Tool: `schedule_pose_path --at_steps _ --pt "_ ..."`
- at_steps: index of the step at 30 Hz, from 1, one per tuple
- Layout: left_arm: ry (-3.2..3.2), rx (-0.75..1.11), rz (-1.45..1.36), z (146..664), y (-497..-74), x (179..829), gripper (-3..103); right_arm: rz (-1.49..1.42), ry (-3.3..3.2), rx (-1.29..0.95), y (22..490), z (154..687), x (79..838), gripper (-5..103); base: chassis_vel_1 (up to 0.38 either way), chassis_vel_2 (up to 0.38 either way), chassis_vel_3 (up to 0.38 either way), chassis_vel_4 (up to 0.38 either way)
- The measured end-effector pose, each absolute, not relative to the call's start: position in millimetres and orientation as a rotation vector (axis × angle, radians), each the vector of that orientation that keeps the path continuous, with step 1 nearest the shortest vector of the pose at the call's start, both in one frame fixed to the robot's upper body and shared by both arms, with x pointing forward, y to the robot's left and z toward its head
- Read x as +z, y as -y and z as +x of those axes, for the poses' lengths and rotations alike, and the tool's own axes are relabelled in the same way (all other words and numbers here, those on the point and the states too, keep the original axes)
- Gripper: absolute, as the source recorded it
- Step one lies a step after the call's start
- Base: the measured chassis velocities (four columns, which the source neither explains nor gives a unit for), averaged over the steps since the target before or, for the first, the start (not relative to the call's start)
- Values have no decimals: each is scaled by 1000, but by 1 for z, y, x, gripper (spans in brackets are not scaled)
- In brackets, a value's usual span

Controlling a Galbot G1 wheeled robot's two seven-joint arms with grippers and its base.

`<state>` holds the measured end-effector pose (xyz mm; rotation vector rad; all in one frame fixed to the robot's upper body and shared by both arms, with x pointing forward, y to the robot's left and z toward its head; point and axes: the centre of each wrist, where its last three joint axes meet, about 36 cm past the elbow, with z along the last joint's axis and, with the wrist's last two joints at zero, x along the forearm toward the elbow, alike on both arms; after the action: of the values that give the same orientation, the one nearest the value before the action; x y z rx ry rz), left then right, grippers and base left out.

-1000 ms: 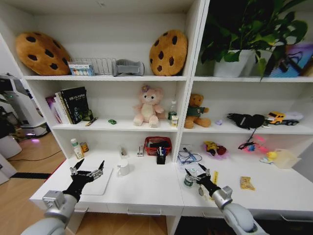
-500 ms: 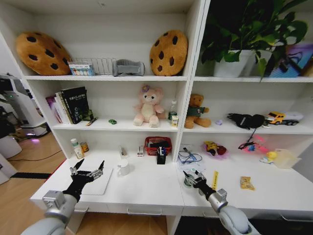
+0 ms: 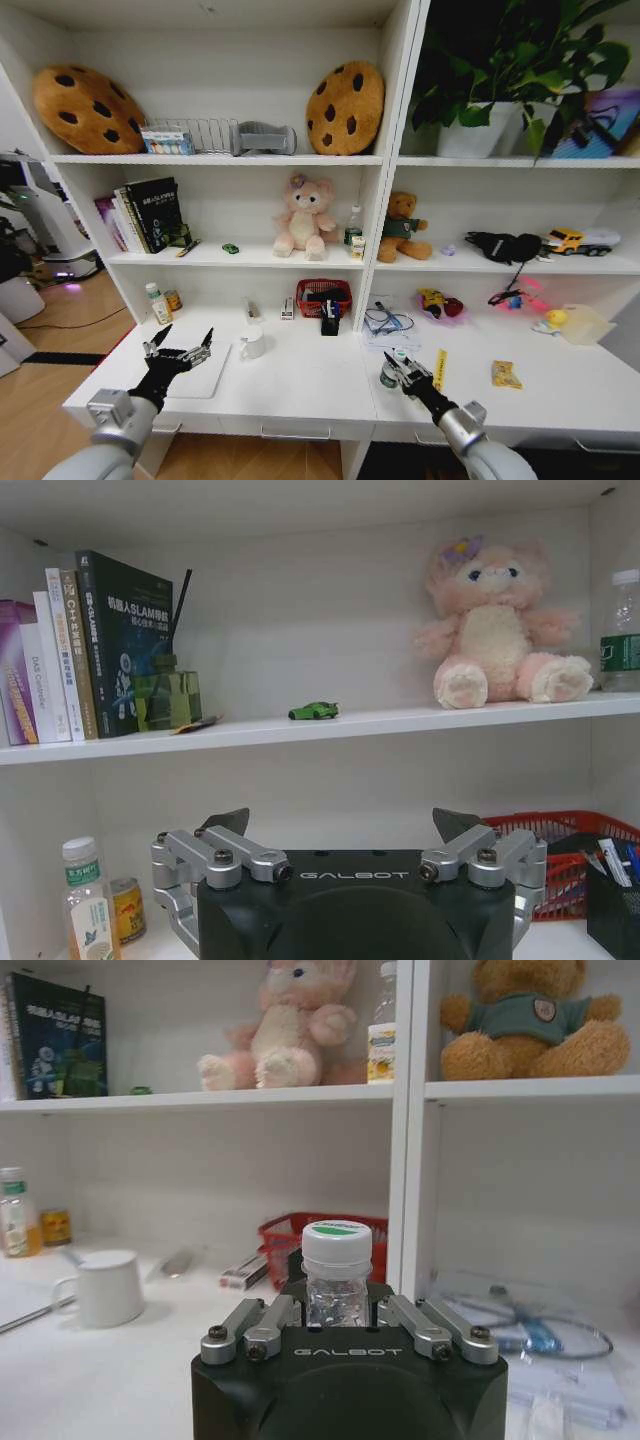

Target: Organize the objects on the table.

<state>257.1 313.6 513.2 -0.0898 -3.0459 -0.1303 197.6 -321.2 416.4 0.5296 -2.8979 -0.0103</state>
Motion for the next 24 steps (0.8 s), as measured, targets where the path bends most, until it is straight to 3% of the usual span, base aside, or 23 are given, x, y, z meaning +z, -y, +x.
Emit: schedule_pose_path --at_steps 6,11,17,24 --pt "3046 -130 -90 257 -314 513 100 567 2725 34 317 68 417 27 0 0 0 0" --pt "3046 -130 -90 257 -314 513 100 495 2617 85 331 19 383 27 0 0 0 0" --pt "3046 -130 -90 257 -314 513 100 327 2529 83 370 0 314 27 0 0 0 0" --pt "3046 -130 -90 257 -314 513 100 127 2436 85 424 24 216 27 0 0 0 0"
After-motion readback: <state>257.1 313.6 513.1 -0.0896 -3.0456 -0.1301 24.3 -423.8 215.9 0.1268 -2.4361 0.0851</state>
